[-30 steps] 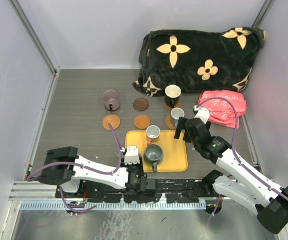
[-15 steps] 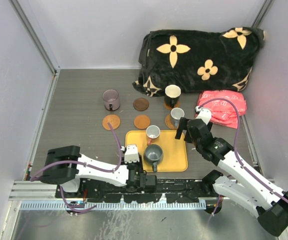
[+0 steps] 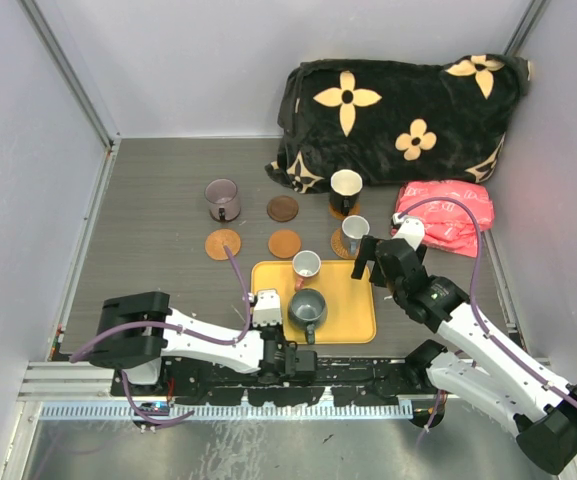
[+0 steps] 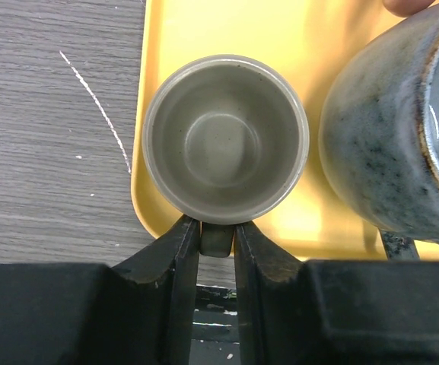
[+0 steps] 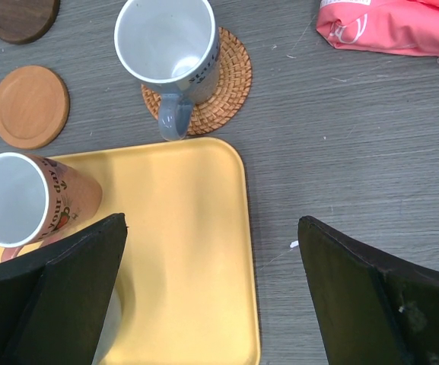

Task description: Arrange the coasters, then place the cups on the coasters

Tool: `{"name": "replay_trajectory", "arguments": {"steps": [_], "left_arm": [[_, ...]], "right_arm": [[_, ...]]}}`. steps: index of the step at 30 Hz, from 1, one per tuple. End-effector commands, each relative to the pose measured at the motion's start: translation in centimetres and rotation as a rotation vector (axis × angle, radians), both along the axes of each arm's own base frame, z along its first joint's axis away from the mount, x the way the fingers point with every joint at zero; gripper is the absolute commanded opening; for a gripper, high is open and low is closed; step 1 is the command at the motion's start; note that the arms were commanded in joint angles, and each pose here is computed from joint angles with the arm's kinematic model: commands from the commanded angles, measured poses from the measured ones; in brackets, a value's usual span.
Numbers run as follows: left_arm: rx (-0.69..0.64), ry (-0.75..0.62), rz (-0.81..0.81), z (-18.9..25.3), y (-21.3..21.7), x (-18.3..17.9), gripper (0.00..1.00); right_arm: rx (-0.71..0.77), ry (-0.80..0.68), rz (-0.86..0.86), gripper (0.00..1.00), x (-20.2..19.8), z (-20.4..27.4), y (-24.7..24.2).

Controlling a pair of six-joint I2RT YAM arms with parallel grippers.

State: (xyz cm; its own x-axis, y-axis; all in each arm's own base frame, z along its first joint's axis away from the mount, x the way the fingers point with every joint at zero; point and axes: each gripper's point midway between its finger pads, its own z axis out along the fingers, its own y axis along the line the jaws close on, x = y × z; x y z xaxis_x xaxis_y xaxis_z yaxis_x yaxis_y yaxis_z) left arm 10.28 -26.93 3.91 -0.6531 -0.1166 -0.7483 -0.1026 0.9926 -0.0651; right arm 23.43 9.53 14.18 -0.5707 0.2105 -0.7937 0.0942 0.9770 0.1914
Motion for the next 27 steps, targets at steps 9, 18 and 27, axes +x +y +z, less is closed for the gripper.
{"name": "replay_trajectory", "arguments": {"steps": [9, 18, 27], "left_arm": [[0.008, -0.044, -0.001, 1.3, -0.4, 0.8, 0.1], [0.023, -0.083, -0.003, 2.6, -0.3, 0.8, 0.0], [0.073, -0.176, 0.005, 6.0, 0.7, 1.2, 0.0]], "right_arm": [[0.031, -0.033, -0.021, 1.0, 0.3, 0.7, -0.1], [0.034, -0.033, -0.018, 1.0, 0.2, 0.7, 0.0], [0.037, -0.028, -0.016, 1.0, 0.3, 0.5, 0.2]]}}
